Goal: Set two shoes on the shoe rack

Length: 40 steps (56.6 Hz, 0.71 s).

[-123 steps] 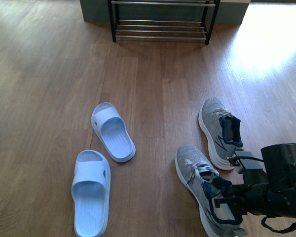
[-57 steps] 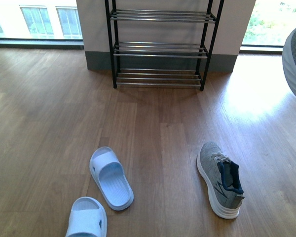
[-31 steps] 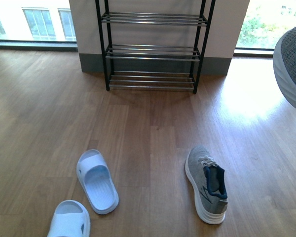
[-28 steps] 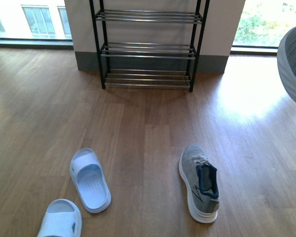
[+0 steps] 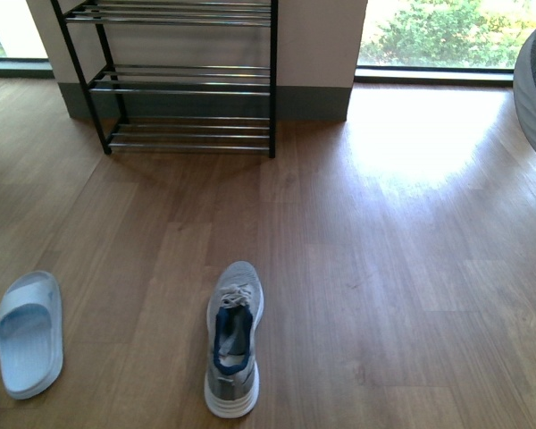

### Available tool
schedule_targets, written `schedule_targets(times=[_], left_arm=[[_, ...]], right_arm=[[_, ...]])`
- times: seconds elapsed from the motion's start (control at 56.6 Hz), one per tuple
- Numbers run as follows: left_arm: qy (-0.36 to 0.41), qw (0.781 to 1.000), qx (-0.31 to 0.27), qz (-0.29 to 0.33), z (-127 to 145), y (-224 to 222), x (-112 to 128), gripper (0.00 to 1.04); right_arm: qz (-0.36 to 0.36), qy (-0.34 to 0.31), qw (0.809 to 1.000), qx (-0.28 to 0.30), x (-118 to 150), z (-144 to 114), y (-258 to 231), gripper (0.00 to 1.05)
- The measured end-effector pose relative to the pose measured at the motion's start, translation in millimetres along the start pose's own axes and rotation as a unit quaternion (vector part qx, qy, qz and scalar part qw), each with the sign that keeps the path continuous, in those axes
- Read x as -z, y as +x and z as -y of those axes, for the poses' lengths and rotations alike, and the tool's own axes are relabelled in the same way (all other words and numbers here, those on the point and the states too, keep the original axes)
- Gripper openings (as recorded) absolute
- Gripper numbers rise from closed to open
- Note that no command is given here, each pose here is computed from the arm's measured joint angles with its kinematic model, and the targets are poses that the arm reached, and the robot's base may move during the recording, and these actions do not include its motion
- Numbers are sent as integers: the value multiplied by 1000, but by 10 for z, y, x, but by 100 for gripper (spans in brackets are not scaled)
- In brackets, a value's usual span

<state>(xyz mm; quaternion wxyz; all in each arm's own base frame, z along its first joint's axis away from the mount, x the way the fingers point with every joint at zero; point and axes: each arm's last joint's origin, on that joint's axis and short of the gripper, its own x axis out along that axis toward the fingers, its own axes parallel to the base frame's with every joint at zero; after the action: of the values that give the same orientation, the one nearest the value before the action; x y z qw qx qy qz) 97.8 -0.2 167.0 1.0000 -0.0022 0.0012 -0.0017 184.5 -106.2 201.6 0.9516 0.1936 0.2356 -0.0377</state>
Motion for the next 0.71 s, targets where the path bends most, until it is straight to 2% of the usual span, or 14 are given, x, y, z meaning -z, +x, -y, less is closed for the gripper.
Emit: schedule_targets(times=[0.654,0.707], left_arm=[[0,1000,0,0,0,0,0,95],[-22,998,-33,-38,-1,4,9,95]], right_arm=[[-1,3,1000,4,2,11,1,1],[-1,3,1000,4,2,11,1,1]])
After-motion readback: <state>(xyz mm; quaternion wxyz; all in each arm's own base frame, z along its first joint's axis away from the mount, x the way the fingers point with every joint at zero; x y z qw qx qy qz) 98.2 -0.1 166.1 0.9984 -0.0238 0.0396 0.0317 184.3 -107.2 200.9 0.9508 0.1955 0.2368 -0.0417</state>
